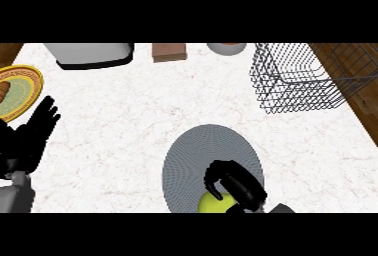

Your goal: Pick the pear from the placemat and place it in the basket

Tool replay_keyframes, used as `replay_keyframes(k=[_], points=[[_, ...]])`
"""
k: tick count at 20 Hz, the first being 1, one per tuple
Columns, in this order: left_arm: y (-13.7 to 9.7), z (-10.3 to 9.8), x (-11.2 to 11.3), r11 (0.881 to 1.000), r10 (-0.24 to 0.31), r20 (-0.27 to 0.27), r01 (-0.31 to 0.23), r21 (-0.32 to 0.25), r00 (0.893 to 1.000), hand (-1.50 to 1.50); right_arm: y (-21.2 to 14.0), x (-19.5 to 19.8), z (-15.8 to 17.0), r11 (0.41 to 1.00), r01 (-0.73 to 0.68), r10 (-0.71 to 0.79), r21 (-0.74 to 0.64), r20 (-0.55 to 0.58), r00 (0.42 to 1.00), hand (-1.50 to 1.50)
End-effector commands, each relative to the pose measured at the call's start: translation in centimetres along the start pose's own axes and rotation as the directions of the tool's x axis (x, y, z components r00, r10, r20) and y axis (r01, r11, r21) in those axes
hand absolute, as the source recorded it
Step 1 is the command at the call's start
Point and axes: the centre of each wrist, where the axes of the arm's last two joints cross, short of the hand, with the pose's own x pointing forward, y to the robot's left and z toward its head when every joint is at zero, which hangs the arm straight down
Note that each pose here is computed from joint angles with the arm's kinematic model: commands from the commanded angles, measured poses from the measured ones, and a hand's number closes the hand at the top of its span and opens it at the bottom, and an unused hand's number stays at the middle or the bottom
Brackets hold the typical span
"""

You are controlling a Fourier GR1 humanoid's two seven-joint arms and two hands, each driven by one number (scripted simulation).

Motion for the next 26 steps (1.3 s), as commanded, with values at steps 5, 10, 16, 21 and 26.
replay_keyframes(k=[5,10,16,21,26], points=[[0.1,0.1,0.8,1.000,0.002,0.015,-0.002,0.004,1.000,0.00,-3.7,7.8,6.4,0.939,0.034,-0.017,-0.342,0.054,0.998,1.50],[-0.1,-0.4,2.0,0.999,-0.009,0.037,0.011,-0.038,0.999,0.00,-8.7,14.0,10.6,0.892,-0.052,0.043,-0.448,-0.029,0.999,1.50],[-1.4,-0.9,3.6,0.997,-0.019,0.064,0.024,-0.078,0.998,0.00,-12.1,20.2,12.6,0.807,-0.129,0.071,-0.576,-0.123,0.990,1.50],[-4.1,-1.4,1.9,0.991,-0.007,0.057,0.014,-0.132,0.998,0.00,-15.1,20.2,10.0,0.760,-0.135,0.058,-0.635,-0.141,0.988,1.50],[-2.5,-1.7,1.9,0.991,-0.016,0.055,0.023,-0.131,0.998,0.00,-19.9,20.4,7.4,0.702,-0.224,0.080,-0.676,-0.238,0.968,1.50]])
